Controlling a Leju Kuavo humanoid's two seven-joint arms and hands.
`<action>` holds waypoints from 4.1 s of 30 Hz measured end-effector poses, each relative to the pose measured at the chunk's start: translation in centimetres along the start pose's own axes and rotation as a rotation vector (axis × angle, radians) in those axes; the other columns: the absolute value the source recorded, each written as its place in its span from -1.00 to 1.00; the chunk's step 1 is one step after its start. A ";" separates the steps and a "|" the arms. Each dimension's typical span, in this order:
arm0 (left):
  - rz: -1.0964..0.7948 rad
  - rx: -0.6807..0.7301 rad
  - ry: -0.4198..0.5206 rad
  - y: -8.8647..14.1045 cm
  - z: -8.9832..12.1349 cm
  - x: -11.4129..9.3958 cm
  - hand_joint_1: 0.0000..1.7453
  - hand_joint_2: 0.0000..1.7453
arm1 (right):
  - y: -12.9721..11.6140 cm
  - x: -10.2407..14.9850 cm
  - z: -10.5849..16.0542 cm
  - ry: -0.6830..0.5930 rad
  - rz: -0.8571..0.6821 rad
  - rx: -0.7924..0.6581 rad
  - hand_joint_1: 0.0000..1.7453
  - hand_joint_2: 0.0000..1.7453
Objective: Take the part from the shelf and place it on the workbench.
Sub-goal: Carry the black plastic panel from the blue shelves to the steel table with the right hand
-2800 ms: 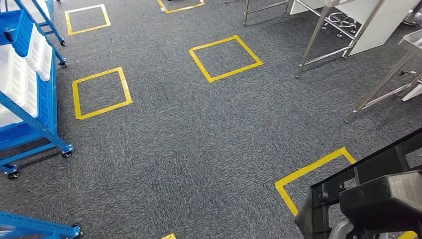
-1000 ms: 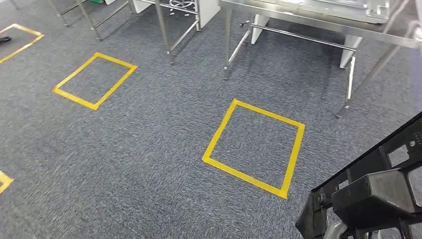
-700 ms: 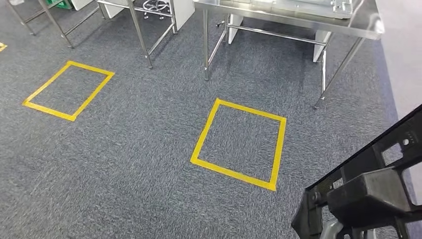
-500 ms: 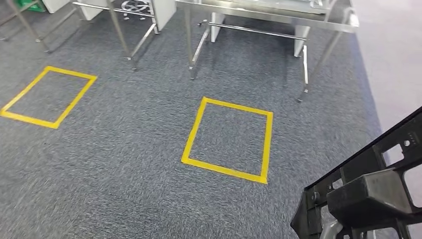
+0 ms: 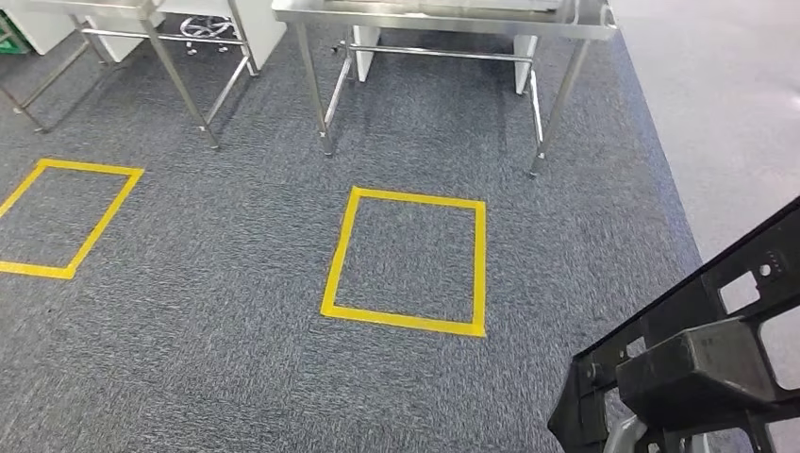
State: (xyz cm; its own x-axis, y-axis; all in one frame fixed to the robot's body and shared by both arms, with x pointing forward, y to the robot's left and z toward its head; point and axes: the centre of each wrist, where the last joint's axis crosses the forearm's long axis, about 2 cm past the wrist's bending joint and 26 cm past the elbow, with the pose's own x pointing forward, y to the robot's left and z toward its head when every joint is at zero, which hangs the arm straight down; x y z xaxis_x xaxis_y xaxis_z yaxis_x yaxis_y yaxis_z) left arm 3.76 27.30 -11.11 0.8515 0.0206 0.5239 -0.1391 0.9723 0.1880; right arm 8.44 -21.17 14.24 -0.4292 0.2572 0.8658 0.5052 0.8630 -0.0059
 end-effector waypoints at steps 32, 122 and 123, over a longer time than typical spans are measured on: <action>0.006 0.007 0.018 0.3 0.2 -0.5 -1.00 -1.00 | 0.0 -1.4 0.6 0.102 0.102 0.039 1.00 1.00; -0.002 0.010 0.070 1.5 0.0 -0.8 -1.00 -1.00 | 1.0 -3.4 3.2 0.268 0.239 0.153 1.00 1.00; -0.003 0.010 0.074 1.5 0.1 -1.0 -1.00 -1.00 | 1.0 -3.4 3.3 0.271 0.236 0.154 1.00 1.00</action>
State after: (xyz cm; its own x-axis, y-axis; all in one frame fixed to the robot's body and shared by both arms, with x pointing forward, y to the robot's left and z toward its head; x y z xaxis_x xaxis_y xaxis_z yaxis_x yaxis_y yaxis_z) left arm 2.69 28.73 -11.25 0.8869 0.0350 0.4606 -0.1411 0.9700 0.1979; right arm 7.99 -19.77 9.63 -0.0911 0.3503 0.9322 0.4395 0.8542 -0.2780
